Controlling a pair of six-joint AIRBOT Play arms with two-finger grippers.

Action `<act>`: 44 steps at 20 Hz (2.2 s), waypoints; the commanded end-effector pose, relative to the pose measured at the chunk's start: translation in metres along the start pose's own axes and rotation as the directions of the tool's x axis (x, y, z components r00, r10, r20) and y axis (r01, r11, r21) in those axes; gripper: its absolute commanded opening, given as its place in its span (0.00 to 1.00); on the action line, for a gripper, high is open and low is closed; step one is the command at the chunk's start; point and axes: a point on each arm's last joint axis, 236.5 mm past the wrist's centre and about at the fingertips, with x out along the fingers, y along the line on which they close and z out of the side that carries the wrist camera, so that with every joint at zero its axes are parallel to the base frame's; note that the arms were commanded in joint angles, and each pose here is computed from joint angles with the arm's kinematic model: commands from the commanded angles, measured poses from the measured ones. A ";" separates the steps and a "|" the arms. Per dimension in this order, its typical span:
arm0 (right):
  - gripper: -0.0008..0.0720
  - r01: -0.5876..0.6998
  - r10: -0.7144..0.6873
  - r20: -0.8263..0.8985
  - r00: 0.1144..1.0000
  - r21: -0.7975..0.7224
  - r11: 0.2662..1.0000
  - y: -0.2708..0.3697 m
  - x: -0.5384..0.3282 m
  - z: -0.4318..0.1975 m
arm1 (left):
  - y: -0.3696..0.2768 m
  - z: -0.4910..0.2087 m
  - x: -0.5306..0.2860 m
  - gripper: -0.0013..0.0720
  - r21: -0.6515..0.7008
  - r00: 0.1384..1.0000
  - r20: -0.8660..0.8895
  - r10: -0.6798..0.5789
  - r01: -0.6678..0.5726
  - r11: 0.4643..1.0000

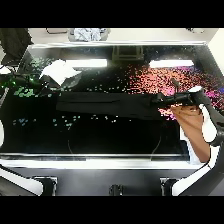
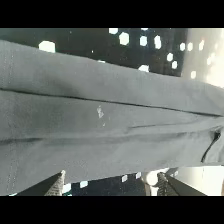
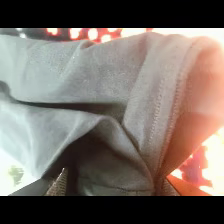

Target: Fold the shirts.

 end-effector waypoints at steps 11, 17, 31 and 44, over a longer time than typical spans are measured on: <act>0.97 -0.179 0.171 -0.095 0.981 -0.079 0.981 0.036 -0.006 -0.023 | -0.009 -0.010 0.005 0.98 0.011 0.999 -0.043 -0.009 0.009 1.000; 0.08 -0.041 0.040 -0.036 0.999 -0.028 0.999 0.020 0.013 -0.006 | -0.009 -0.010 0.005 0.98 0.011 0.999 -0.045 -0.009 0.010 1.000; 0.06 0.196 -0.156 0.127 0.980 -0.439 0.877 0.190 -0.093 -0.023 | -0.185 -0.117 0.159 0.05 0.288 0.945 -0.287 -0.157 0.241 0.927; 0.07 0.214 -0.154 0.165 0.974 -0.458 0.863 0.257 -0.167 -0.085 | -0.298 -0.231 0.311 0.05 -0.035 0.854 -0.329 -0.403 0.415 0.909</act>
